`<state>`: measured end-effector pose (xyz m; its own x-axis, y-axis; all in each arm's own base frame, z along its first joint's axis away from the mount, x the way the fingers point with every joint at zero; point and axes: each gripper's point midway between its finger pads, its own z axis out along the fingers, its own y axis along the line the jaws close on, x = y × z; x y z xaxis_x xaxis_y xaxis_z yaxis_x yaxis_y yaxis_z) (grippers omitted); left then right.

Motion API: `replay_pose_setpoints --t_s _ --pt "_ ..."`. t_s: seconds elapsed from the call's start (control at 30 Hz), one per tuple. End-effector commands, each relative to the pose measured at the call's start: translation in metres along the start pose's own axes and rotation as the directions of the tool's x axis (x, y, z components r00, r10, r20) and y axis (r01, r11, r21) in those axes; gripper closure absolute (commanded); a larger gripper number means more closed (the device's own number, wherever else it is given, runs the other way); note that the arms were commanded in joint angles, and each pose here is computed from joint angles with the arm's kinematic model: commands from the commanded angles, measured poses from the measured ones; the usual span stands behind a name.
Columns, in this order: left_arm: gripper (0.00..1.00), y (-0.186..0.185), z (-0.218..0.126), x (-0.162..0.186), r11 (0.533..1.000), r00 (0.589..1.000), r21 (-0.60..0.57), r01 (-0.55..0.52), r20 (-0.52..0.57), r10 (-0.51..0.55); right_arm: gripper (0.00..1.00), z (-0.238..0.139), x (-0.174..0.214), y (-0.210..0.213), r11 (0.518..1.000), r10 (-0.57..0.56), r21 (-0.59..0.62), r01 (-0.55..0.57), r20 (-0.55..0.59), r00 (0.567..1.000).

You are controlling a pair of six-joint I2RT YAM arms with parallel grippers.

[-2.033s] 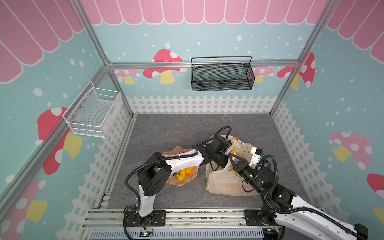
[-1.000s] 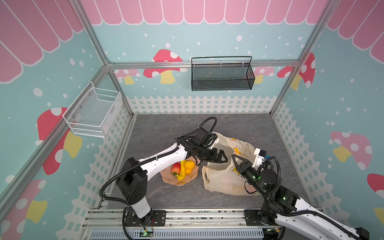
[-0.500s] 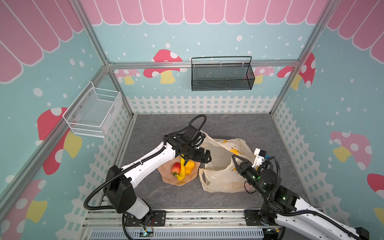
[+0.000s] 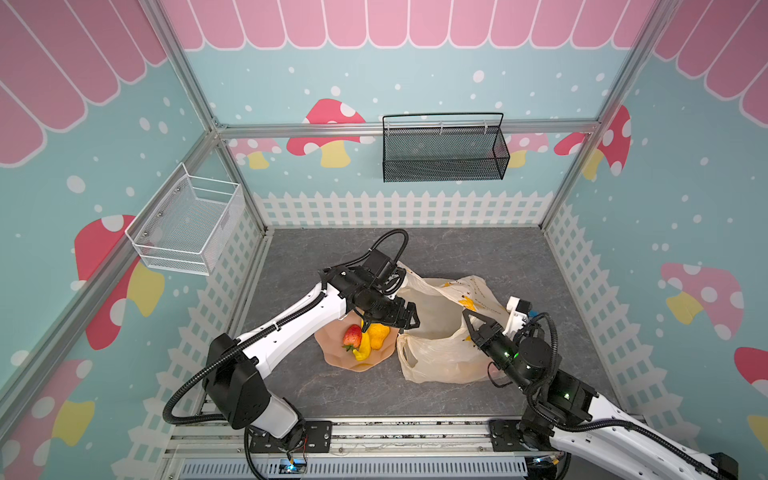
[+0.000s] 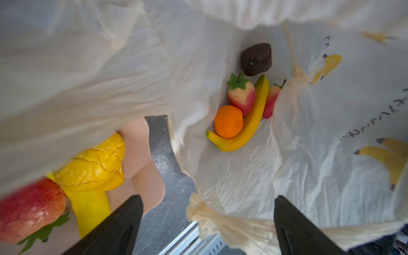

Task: Place the fruits into the plastic bag
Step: 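Withdraw the open left gripper from the bag back over the bowl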

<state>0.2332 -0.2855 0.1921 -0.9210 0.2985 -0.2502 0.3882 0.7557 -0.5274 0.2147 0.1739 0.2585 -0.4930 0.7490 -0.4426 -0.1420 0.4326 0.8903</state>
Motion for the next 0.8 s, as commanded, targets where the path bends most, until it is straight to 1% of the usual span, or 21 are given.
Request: replay_pose_setpoints --t_s 0.0,0.17,0.27,0.33,0.43,0.5,0.57,0.77 --pt "0.08 -0.032 -0.013 0.008 0.985 0.996 0.152 -0.082 -0.009 0.084 1.0 -0.001 -0.005 0.004 1.0 0.015 0.005 -0.015 0.014 1.0" --pt "0.09 -0.025 -0.002 0.029 0.982 0.991 0.168 -0.091 -0.085 0.107 1.0 0.0 -0.006 0.006 1.0 0.011 0.003 -0.011 0.019 1.0" --pt "0.09 -0.025 0.002 0.046 0.975 0.979 0.184 -0.127 -0.134 0.153 1.0 0.0 -0.007 0.008 1.0 0.008 0.001 -0.008 0.019 1.0" --pt "0.1 -0.02 0.003 0.056 0.973 0.969 0.172 -0.155 -0.166 0.184 1.0 0.0 -0.007 0.008 1.0 0.008 0.002 -0.008 0.021 1.0" --pt "0.1 -0.009 0.005 0.066 0.975 0.958 0.131 -0.179 -0.201 0.203 1.0 0.0 -0.008 0.009 1.0 0.006 0.0 -0.006 0.022 1.0" --pt "0.1 -0.006 0.003 0.067 0.974 0.957 0.123 -0.191 -0.195 0.213 1.0 0.0 -0.008 0.01 1.0 0.004 0.001 -0.004 0.022 1.0" --pt "0.1 -0.004 -0.002 0.064 0.977 0.966 0.122 -0.173 -0.171 0.193 1.0 0.001 -0.008 0.011 1.0 0.002 0.001 -0.002 0.022 1.0" --pt "0.09 -0.001 -0.02 0.052 0.979 0.991 0.166 -0.117 -0.049 0.127 1.0 0.002 -0.007 0.011 1.0 0.002 0.005 -0.002 0.02 1.0"
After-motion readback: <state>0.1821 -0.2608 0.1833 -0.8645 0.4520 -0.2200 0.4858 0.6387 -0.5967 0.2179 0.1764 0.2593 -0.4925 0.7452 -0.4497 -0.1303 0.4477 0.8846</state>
